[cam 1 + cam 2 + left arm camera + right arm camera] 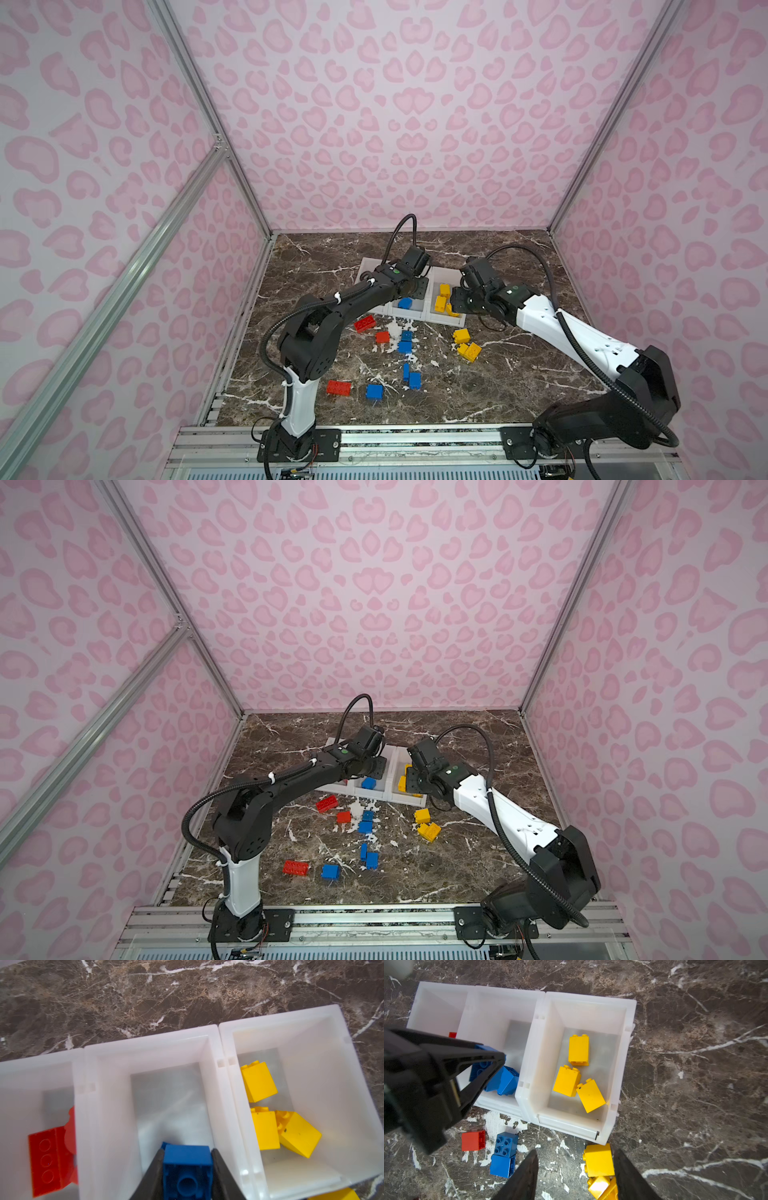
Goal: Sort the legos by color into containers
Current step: 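Carry the blue brick into the middle compartment and release it, then lower the right gripper onto a loose yellow brick and close while the left gripper withdraws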
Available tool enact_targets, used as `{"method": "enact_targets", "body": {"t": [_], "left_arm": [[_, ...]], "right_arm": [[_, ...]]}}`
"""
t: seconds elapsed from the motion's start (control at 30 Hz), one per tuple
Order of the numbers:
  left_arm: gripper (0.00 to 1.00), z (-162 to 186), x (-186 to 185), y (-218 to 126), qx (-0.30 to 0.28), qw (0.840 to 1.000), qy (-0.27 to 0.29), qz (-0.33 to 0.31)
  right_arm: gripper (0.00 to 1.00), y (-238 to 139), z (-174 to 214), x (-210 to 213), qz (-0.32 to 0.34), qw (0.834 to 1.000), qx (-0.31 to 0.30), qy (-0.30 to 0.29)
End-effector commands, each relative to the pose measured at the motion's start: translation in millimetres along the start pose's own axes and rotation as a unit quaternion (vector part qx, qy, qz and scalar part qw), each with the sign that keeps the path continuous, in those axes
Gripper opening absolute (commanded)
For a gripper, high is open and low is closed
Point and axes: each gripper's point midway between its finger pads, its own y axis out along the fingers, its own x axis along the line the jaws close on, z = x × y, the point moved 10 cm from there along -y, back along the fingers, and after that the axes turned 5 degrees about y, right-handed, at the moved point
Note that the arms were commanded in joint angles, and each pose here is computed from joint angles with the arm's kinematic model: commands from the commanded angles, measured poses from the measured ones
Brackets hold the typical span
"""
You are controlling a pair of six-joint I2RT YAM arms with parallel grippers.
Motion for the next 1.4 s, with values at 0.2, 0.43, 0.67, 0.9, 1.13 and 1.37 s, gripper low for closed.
{"method": "enact_targets", "body": {"t": [0.2,0.43,0.67,0.9,1.13,1.37], "left_arm": [[0.55,-5.2,4.3,0.8,-0.007,1.0,-0.023,0.011],[0.56,0.2,7.9,-9.1,-0.013,1.0,-0.026,0.008],[0.56,0.2,9.6,-17.9,-0.023,0.999,-0.032,0.009],[0.56,3.5,11.0,-23.2,-0.025,0.999,-0.038,0.012],[0.56,13.4,13.8,-38.1,-0.03,0.998,-0.046,0.017],[0.56,38.7,22.7,-64.2,-0.034,0.998,-0.057,0.013]], "right_arm": [[0.6,-1.3,6.7,-7.1,0.015,1.0,0.005,0.005],[0.6,-0.4,7.6,-5.3,0.012,1.0,0.008,0.006],[0.6,0.0,9.8,-7.1,0.019,1.0,0.012,0.003],[0.6,4.1,17.2,-11.8,0.027,0.999,0.021,0.005],[0.6,11.0,27.4,-19.5,0.043,0.998,0.034,-0.002],[0.61,26.4,42.2,-24.7,0.033,0.998,0.052,-0.03]]}}
